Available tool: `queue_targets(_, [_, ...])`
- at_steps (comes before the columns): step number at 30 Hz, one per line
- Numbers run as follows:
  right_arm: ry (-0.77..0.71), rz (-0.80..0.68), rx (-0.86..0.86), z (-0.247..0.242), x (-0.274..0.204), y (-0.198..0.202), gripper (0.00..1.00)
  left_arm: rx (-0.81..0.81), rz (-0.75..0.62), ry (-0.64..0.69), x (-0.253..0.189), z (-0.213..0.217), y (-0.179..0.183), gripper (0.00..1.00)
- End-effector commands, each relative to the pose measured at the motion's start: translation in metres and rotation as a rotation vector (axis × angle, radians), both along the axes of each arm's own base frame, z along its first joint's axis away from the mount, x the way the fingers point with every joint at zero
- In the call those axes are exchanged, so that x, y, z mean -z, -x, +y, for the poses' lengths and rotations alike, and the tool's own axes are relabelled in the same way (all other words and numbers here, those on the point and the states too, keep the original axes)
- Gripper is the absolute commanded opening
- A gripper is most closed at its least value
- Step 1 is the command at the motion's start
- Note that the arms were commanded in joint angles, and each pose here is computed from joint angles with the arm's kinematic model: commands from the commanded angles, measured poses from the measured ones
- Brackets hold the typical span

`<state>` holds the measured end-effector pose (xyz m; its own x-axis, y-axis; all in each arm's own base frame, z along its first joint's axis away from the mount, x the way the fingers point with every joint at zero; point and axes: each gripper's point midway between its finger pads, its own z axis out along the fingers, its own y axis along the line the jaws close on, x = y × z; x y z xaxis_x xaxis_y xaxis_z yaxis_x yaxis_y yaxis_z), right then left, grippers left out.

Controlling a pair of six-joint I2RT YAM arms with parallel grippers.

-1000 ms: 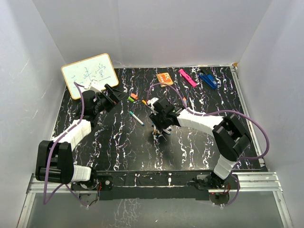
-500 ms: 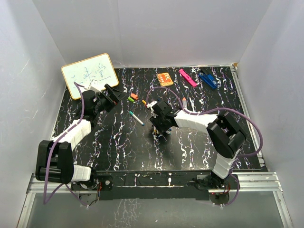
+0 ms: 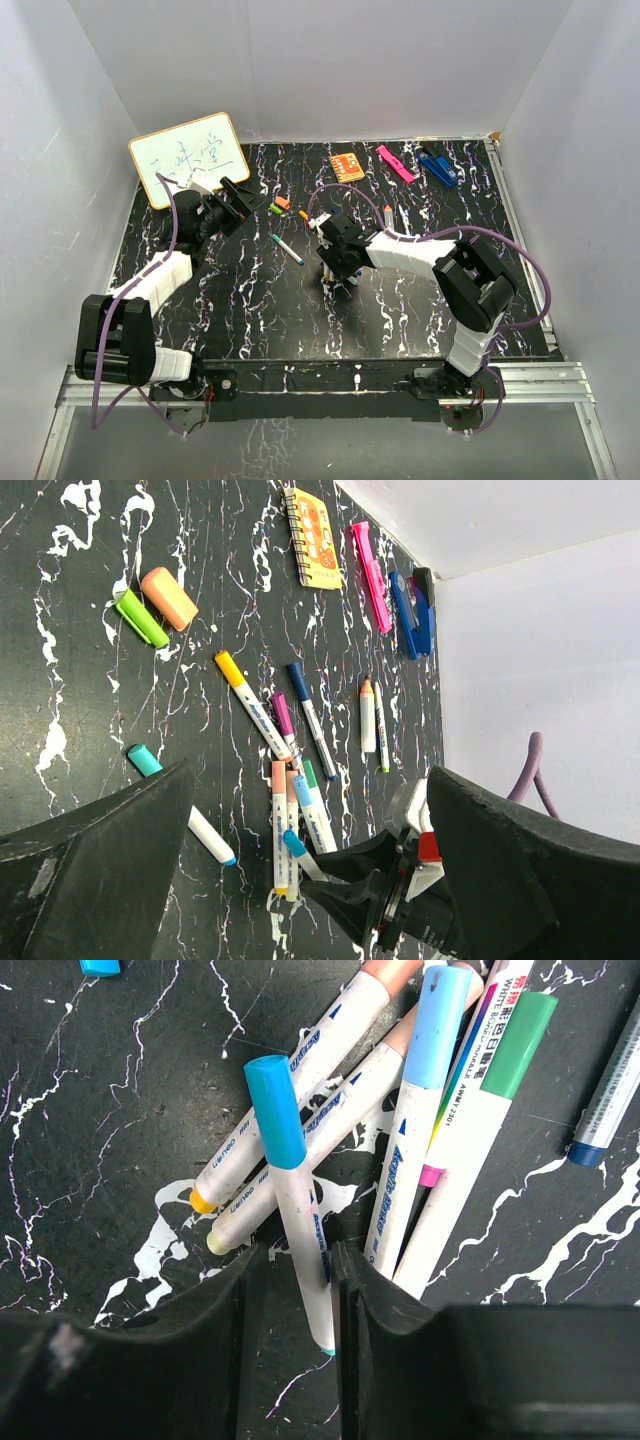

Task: Open the pen caps

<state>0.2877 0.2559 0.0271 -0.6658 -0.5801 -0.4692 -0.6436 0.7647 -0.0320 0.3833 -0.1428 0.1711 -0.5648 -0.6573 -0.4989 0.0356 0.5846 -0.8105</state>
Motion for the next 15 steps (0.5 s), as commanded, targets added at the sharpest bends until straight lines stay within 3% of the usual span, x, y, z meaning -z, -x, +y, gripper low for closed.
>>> queue_targets(1, [-0.014,-0.043,-0.006,0.0061,-0.0022,-0.0086,0.29,0.006,-0.033,-0.001,-0.0071,0.0001,-0.0018,0.98])
queue_targets(6, [-0.009,-0.043,-0.003,0.0054,-0.0010,-0.0089,0.25,0.008,-0.038,-0.001,-0.0095,-0.0001,-0.0011,0.99])
queue_targets(15, [-0.023,-0.069,0.000,0.0066,-0.0088,-0.0121,0.06,0.013,-0.060,0.012,-0.0166,-0.0010,0.0019,0.98])
